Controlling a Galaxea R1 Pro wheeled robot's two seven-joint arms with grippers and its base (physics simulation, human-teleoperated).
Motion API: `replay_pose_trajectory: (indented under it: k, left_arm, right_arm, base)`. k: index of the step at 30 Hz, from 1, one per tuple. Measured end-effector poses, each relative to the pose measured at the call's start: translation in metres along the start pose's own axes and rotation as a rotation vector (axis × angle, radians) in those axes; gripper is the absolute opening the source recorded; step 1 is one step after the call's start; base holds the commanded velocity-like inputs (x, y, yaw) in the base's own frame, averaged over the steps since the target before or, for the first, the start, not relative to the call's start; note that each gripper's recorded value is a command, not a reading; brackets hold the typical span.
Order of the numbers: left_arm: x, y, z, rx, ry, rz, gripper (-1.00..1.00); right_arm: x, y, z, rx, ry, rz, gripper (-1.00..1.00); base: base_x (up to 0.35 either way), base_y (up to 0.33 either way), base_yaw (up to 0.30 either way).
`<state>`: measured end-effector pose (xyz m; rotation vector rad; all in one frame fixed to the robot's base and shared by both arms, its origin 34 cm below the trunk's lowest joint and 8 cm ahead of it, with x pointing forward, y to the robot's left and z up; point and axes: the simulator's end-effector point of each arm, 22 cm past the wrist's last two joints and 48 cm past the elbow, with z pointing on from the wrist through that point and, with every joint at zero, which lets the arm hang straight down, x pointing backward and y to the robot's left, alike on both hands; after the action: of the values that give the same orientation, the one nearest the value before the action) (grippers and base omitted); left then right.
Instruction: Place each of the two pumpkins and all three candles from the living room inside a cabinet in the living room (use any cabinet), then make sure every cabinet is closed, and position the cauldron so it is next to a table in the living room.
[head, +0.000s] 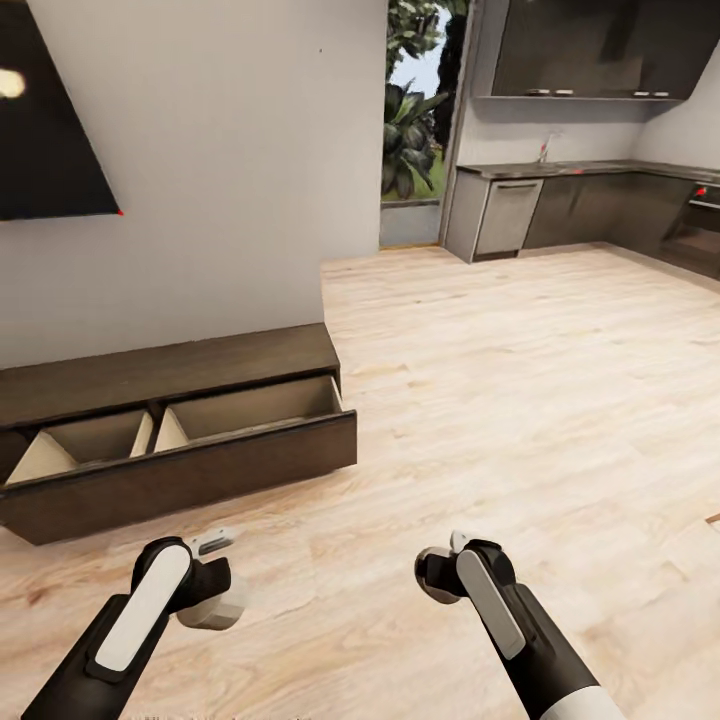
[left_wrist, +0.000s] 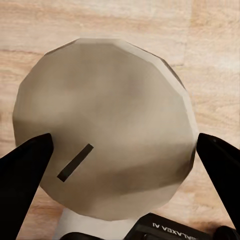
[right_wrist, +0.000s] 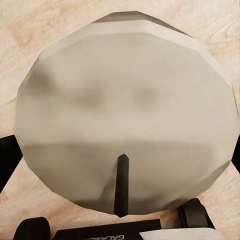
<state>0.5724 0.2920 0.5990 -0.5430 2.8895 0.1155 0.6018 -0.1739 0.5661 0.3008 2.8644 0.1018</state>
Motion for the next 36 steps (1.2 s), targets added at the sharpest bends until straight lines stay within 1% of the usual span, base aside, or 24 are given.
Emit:
replay_pose_trajectory:
  k: [16,24,36]
  left_arm:
    - [-0.008,0.002,-0.028,-0.006,0.000,0.001,-1.00]
    - [-0.011,0.002,-0.041,-0.007,0.000,0.001,-1.00]
    - [-0.016,0.003,-0.060,-0.008,0.001,0.002,-1.00]
  right_arm:
    - [-0.007,0.003,-0.027,0.001,0.011,-0.007,-1.00]
    - [-0.012,0.001,-0.040,0.010,0.011,-0.006,-1.00]
    - [-0.016,0.004,-0.060,0.008,0.014,-0.005,-1.00]
  base:
    - [0.000,0.000,0.290]
    - [0.000,0.000,0.290]
    - [0.000,0.000,0.286]
